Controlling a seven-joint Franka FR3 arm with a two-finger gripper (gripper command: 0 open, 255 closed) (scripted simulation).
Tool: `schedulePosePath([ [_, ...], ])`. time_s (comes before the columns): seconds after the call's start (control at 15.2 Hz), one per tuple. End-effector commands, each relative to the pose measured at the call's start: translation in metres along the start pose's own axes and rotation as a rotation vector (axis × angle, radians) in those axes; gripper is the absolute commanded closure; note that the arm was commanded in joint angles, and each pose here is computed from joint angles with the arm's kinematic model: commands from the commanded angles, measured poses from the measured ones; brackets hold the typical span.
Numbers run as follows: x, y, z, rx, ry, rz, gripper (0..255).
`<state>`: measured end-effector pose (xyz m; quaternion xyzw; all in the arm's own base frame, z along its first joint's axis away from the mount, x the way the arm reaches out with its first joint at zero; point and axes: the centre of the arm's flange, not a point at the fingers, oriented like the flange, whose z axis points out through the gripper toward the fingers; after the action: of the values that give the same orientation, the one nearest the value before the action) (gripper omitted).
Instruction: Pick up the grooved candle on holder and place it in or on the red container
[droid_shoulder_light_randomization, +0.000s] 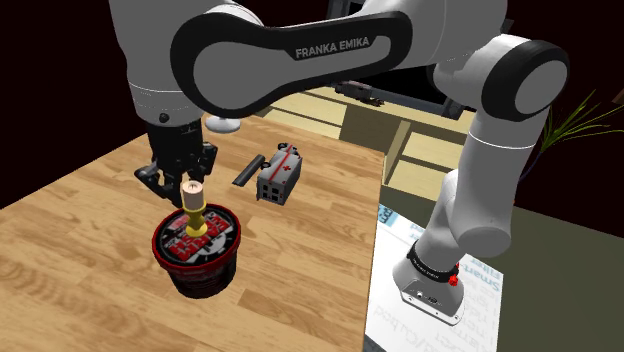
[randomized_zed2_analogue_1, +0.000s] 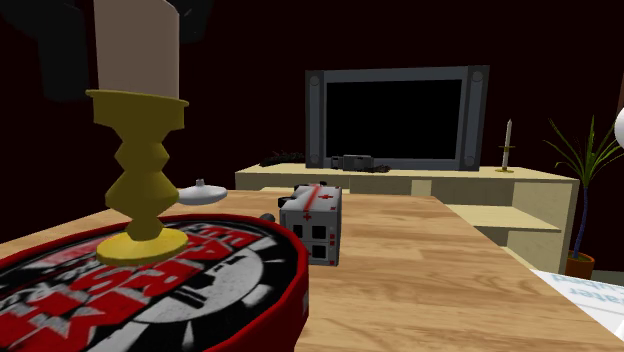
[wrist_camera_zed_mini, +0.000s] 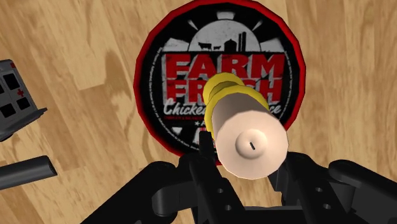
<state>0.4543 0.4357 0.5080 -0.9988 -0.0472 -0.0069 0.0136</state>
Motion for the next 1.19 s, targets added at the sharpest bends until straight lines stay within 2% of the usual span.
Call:
schedulePosePath([
  [0.0, 0.0, 0.0, 0.001, 0.0, 0.001, 0.0, 255],
  [0.33, 0.0, 0.0, 0.001, 0.0, 0.0, 0.0, 255],
  [0.4, 0.0, 0.0, 0.001, 0.0, 0.0, 0.0, 0],
  [0.73, 0.0, 0.0, 0.001, 0.0, 0.0, 0.0, 0],
  [0.99, 0.0, 0.0, -0.049, 0.0, 0.001, 0.0, 0],
  [1.12, 0.0, 0.0, -0.049, 0.0, 0.001, 0.0, 0],
])
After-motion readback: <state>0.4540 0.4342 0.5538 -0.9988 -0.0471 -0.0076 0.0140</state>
